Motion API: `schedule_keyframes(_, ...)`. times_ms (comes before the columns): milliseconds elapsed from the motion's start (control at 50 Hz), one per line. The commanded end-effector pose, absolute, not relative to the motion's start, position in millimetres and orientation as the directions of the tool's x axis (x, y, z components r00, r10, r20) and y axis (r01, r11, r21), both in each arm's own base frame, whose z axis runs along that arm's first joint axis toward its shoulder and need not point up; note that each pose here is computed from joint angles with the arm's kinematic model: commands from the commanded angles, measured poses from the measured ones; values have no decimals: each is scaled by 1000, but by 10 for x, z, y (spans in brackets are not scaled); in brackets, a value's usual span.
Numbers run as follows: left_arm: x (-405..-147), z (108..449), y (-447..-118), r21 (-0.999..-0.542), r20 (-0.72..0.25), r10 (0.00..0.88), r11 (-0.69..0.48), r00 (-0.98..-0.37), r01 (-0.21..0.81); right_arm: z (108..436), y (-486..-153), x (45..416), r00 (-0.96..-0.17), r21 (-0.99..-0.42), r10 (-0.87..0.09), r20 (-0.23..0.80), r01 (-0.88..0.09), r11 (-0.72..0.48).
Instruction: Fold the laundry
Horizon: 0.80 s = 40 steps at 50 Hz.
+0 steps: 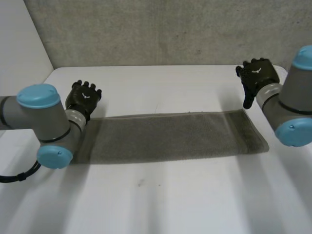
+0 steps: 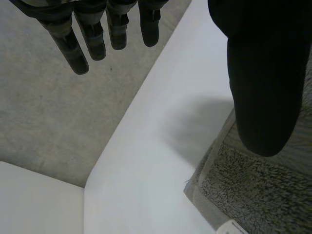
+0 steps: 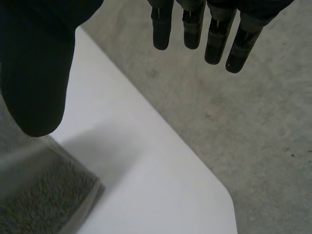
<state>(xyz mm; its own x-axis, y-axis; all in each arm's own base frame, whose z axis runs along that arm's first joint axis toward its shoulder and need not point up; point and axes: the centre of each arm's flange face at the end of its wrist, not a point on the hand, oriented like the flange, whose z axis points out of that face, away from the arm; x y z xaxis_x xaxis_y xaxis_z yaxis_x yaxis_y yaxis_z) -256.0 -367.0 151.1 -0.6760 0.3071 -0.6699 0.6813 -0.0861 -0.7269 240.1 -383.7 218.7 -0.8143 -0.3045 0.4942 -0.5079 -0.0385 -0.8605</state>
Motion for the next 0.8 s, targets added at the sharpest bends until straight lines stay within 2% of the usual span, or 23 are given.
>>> schedule_keyframes(20,-2427,1823,-3238,-788,-600,312,-72,-737,611,2214,-3457,2149,-819,-872,-375,434,-486,52)
schedule_keyframes(80,-2408,1861,-3156,-806,-577,312,-70,-755,587,2137,-3411,2051,-820,-864,-391,418,-492,106)
schedule_keyframes(120,-2386,1902,-3012,-841,-527,318,-63,-788,537,1948,-3300,1927,-819,-843,-434,375,-496,207)
schedule_keyframes(180,-2360,1897,-2913,-867,-485,322,-52,-813,496,1778,-3229,1861,-818,-831,-465,340,-493,260)
schedule_keyframes(260,-2347,1868,-2858,-883,-454,326,-38,-829,468,1605,-3241,1784,-815,-827,-480,324,-491,275)
schedule_keyframes(340,-2347,1832,-2827,-887,-444,330,-34,-833,460,1377,-3327,1734,-791,-809,-491,364,-530,255)
schedule_keyframes(440,-2361,1839,-2817,-888,-444,333,-38,-832,459,1269,-3356,1723,-765,-784,-506,398,-570,246)
schedule_keyframes(580,-2353,1840,-2825,-888,-444,330,-38,-833,458,1173,-3379,1706,-762,-774,-512,396,-577,261)
schedule_keyframes(680,-2356,1836,-2819,-888,-443,332,-37,-833,457,1243,-3489,1612,-777,-781,-459,431,-576,241)
schedule_keyframes(720,-2356,1841,-2818,-889,-443,331,-38,-833,457,1301,-3597,1463,-790,-775,-386,476,-585,241)
schedule_keyframes(740,-2356,1841,-2818,-889,-443,331,-38,-833,457,1301,-3598,1463,-790,-775,-385,477,-585,241)
schedule_keyframes(780,-2355,1837,-2816,-888,-443,332,-37,-833,457,1420,-3763,1177,-780,-738,-273,563,-623,261)
schedule_keyframes(800,-2355,1837,-2816,-888,-443,332,-37,-833,457,1420,-3764,1175,-780,-737,-272,563,-623,261)
